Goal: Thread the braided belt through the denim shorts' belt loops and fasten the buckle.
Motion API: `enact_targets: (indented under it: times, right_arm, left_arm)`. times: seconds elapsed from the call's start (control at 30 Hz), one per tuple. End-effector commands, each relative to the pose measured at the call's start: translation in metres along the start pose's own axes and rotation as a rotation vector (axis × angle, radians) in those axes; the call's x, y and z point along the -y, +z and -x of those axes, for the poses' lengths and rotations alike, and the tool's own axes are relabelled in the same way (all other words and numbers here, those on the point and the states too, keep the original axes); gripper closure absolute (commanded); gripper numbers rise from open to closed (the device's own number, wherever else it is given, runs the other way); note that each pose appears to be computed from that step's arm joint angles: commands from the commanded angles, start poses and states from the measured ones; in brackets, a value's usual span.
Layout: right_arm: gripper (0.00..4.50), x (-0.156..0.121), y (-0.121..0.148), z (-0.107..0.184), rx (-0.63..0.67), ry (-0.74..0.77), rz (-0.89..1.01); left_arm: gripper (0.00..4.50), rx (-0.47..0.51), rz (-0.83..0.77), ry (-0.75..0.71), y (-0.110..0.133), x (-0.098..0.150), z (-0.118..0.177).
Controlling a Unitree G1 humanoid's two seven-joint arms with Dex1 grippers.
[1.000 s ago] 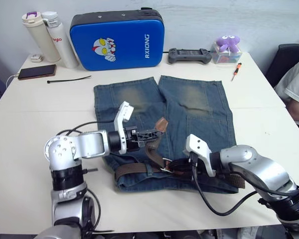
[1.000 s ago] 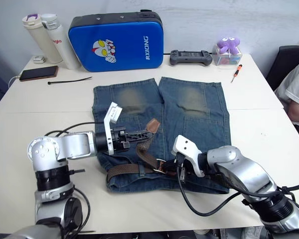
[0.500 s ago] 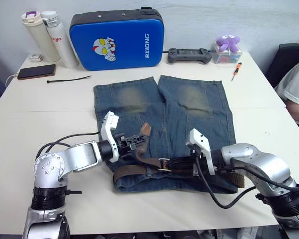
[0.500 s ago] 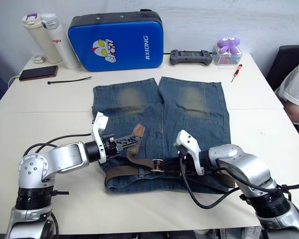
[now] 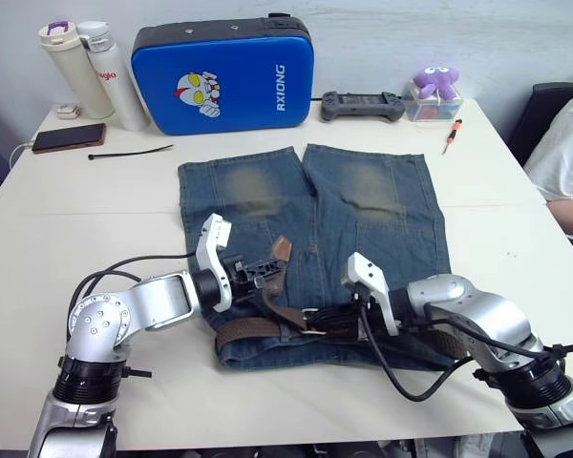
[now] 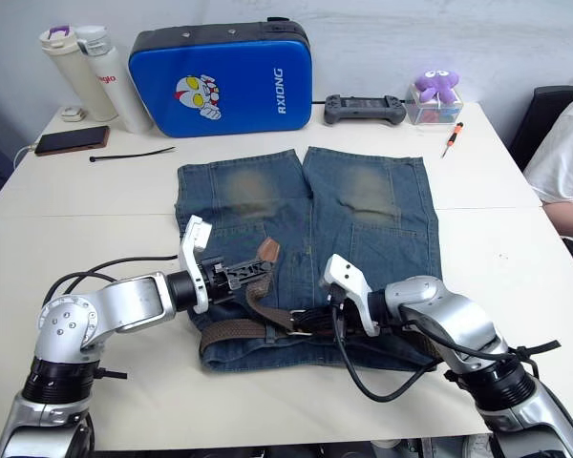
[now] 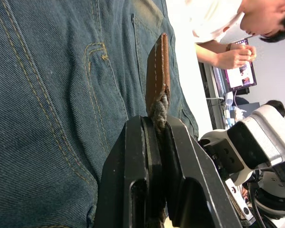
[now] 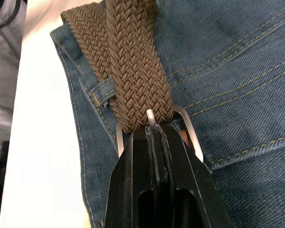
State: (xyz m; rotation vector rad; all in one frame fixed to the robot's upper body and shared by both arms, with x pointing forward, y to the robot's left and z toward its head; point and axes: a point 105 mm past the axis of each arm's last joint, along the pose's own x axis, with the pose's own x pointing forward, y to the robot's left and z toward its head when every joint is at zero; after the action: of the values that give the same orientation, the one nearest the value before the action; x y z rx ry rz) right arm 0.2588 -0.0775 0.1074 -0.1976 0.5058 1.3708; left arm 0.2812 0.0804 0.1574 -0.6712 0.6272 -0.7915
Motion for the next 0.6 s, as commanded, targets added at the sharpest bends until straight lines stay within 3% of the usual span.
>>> enact_targets:
  times: [0.03, 0.33, 0.6]
  right_arm:
    - [4.43, 0.001, -0.010, -0.006, -0.049, 0.003, 0.001]
    - [4.43, 0.005, -0.038, -0.014, -0.190, 0.040, 0.011]
    - [4.43, 0.004, -0.066, -0.021, -0.342, 0.018, 0.141]
  left_arm:
    - [4.50, 0.020, -0.026, -0.072, 0.007, 0.017, -0.002]
    - [4.50, 0.006, -0.053, -0.138, 0.012, 0.032, -0.020]
    - [4.50, -0.017, -0.076, -0.195, 0.017, 0.039, -0.036]
